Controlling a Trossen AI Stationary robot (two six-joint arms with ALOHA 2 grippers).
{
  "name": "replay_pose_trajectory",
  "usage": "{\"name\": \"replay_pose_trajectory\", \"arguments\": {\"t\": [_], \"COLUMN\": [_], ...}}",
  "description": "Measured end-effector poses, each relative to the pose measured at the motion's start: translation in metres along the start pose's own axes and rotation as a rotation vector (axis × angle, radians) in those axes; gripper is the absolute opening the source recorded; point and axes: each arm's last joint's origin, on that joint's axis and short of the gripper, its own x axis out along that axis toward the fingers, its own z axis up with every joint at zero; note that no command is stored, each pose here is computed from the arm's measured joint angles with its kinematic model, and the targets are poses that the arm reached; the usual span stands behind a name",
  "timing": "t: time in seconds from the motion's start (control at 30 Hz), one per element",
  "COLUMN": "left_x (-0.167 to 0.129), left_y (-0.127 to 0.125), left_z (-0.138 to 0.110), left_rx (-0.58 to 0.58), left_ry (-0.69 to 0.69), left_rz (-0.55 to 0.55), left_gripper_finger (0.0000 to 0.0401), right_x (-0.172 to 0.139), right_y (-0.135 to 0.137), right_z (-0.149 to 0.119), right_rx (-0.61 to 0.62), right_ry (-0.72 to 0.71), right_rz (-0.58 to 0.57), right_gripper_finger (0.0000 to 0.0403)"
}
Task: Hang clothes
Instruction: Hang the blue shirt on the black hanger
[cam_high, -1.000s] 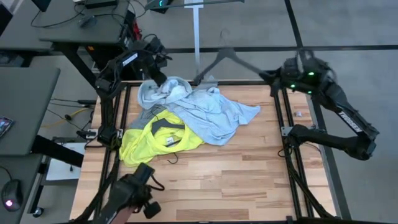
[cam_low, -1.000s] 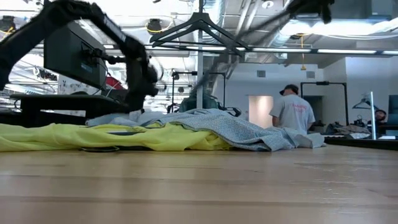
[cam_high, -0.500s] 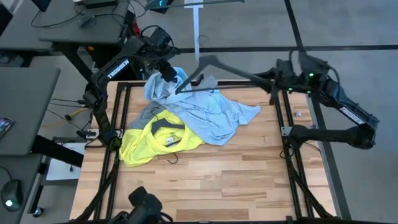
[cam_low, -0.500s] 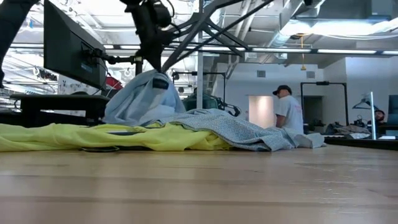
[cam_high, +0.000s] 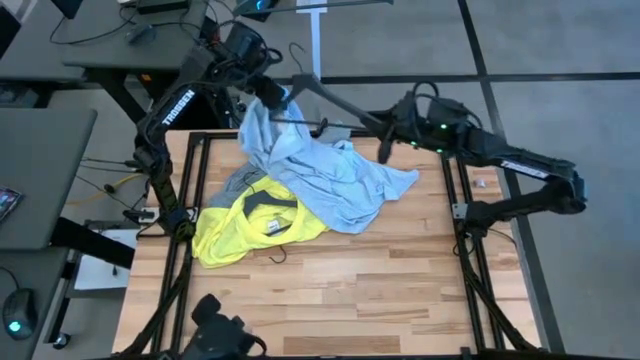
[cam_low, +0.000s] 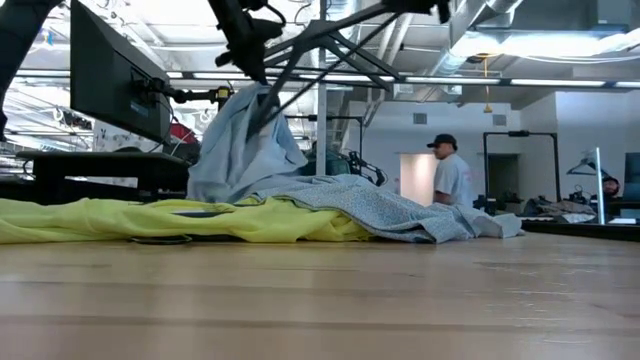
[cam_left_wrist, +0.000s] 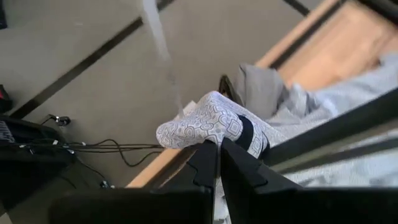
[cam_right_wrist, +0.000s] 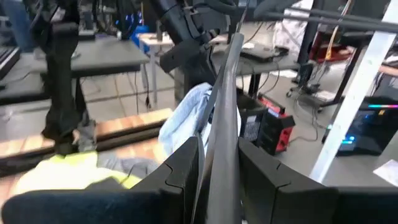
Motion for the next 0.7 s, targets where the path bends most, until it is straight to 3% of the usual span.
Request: {"name": "replay_pose_trajectory", "arguments": {"t": [0.13, 0.4, 0.7], "left_x": [-0.007, -0.02, -0.045], "left_y": [0.009, 0.021, 0.008], "left_z": [0.006, 0.012, 0.021], "left_rx": [-0.069, -0.099, -0.088], "left_ry": [-0.061, -0.12, -0.208], "left_rz": [0.02, 0.041, -0.07], "left_gripper_finger": [0.0, 0.0, 0.0], "right_x": [0.023, 0.061, 0.098], "right_y": [0.007, 0.022, 0.028], "right_z": [-0.007, -0.031, -0.057], "right_rx": [0.006, 0.042, 0.067], "right_ry": [-0.032, -0.002, -0.01], "right_rz": [-0.054, -0.065, -0.098], "right_gripper_finger": [0.0079, 0.0079, 0.0079]}}
